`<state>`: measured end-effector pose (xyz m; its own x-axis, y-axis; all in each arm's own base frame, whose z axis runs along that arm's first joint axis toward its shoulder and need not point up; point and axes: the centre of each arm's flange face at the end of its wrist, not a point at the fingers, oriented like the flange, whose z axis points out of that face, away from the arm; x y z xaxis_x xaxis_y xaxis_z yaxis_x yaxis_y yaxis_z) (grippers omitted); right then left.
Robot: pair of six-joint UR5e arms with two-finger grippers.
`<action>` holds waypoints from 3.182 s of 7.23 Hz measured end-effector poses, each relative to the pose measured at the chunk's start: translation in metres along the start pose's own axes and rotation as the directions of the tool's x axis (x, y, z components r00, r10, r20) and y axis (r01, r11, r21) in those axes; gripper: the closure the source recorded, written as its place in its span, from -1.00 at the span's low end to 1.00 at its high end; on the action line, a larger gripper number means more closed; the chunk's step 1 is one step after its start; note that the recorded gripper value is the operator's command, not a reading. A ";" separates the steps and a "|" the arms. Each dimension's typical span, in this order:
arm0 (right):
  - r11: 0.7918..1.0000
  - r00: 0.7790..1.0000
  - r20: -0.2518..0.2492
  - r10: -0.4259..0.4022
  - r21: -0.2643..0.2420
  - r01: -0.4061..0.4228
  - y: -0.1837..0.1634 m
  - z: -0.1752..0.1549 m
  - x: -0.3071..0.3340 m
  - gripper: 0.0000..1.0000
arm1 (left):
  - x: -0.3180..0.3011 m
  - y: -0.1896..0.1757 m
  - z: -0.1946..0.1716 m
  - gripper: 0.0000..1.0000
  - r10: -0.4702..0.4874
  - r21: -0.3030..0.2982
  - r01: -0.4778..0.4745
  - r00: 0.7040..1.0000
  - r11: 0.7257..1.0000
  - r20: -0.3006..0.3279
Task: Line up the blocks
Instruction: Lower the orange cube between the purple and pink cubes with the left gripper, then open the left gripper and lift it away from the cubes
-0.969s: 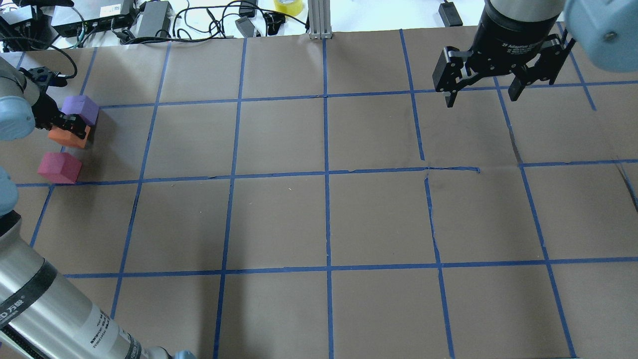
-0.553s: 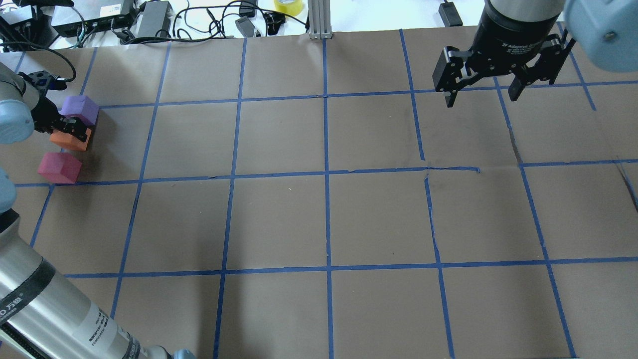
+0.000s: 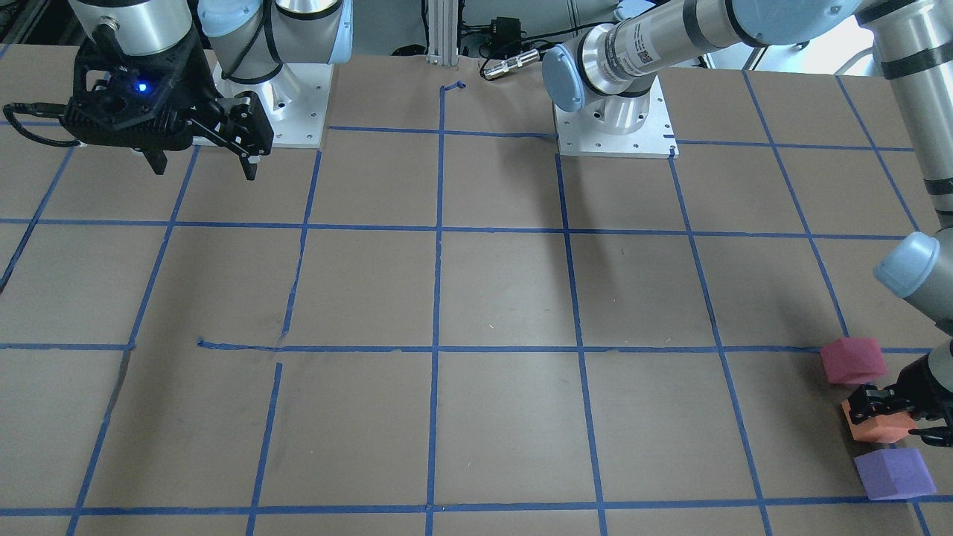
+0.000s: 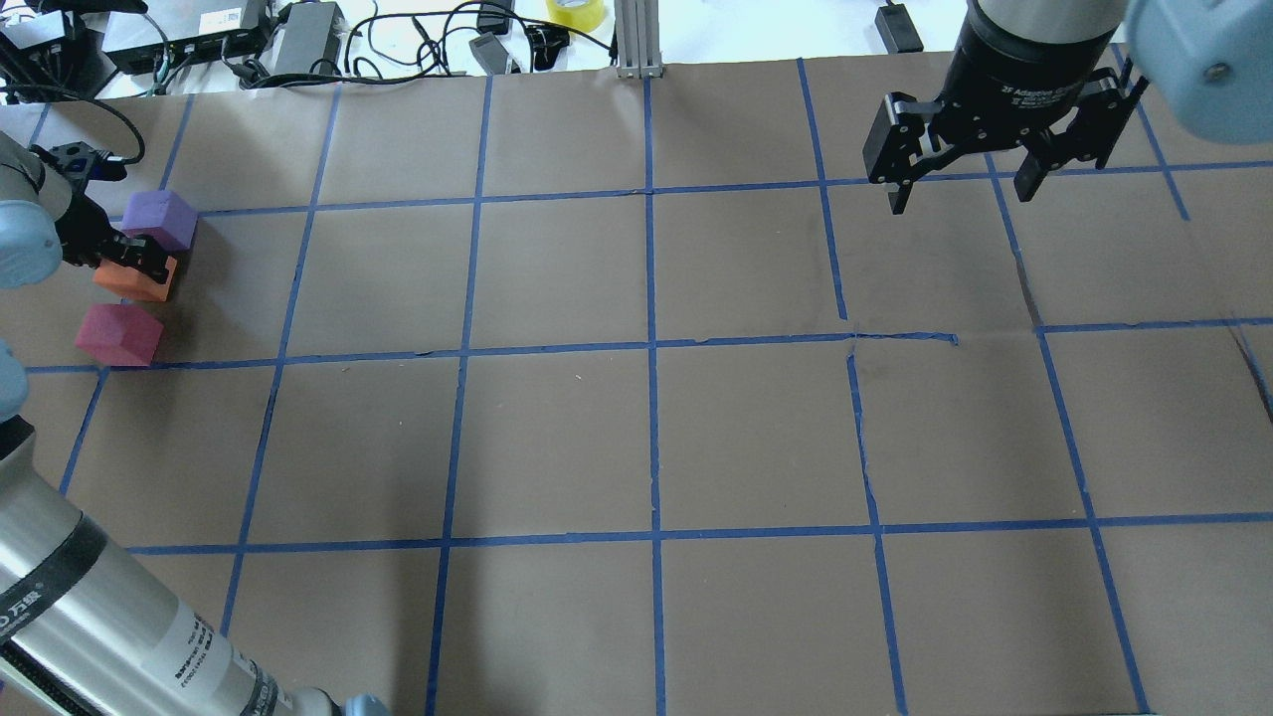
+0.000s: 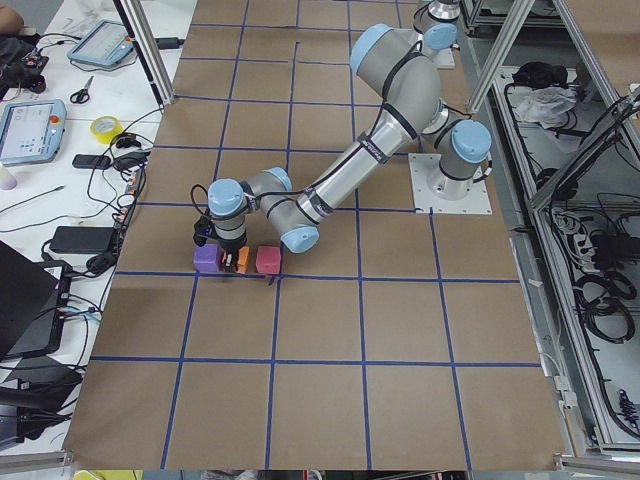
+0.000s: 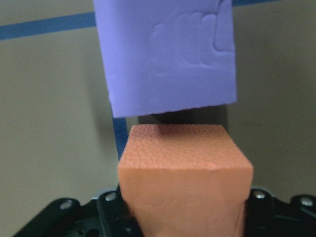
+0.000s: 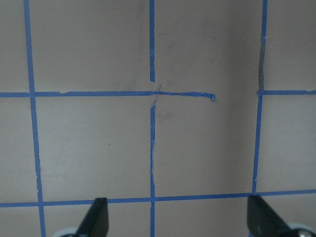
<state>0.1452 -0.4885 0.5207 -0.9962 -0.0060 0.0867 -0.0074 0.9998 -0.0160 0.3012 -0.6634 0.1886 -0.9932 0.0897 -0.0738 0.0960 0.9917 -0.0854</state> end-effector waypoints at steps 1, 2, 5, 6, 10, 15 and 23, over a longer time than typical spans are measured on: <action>1.000 1.000 0.000 0.000 0.000 0.000 0.000 0.000 0.000 -1.00 | -0.001 0.002 0.002 1.00 -0.003 -0.003 0.003 1.000 1.000 -0.002; 1.000 1.000 0.000 0.000 0.000 0.000 0.000 0.000 0.000 -1.00 | -0.002 0.003 0.004 1.00 -0.005 -0.004 0.005 1.000 1.000 -0.004; 1.000 1.000 0.000 0.001 0.000 -0.001 0.000 0.000 0.000 -1.00 | 0.001 0.003 0.010 1.00 -0.006 0.008 0.006 1.000 1.000 -0.029; 1.000 1.000 0.000 0.001 0.001 -0.001 0.000 0.000 0.000 -1.00 | 0.002 0.002 0.010 1.00 -0.005 0.013 0.006 0.999 1.000 -0.036; 1.000 1.000 0.000 0.000 0.002 0.000 0.000 0.000 0.000 -1.00 | 0.001 0.002 0.012 0.29 -0.004 0.014 0.005 0.999 1.000 -0.037; 1.000 1.000 0.000 0.000 0.002 0.000 0.000 0.000 0.000 -1.00 | -0.002 0.000 0.009 -1.00 0.000 0.020 0.001 0.999 1.000 -0.033; 1.000 1.000 0.000 0.000 0.002 0.000 0.000 0.000 0.000 -1.00 | 0.049 0.069 -0.263 -1.00 -0.014 -0.007 0.013 0.997 1.000 -0.079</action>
<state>0.1452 -0.4886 0.5209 -0.9962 -0.0059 0.0866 -0.0075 0.9998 -0.0176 0.2422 -0.5661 0.4402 -0.9965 0.0829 0.0064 0.0822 0.9935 -0.0790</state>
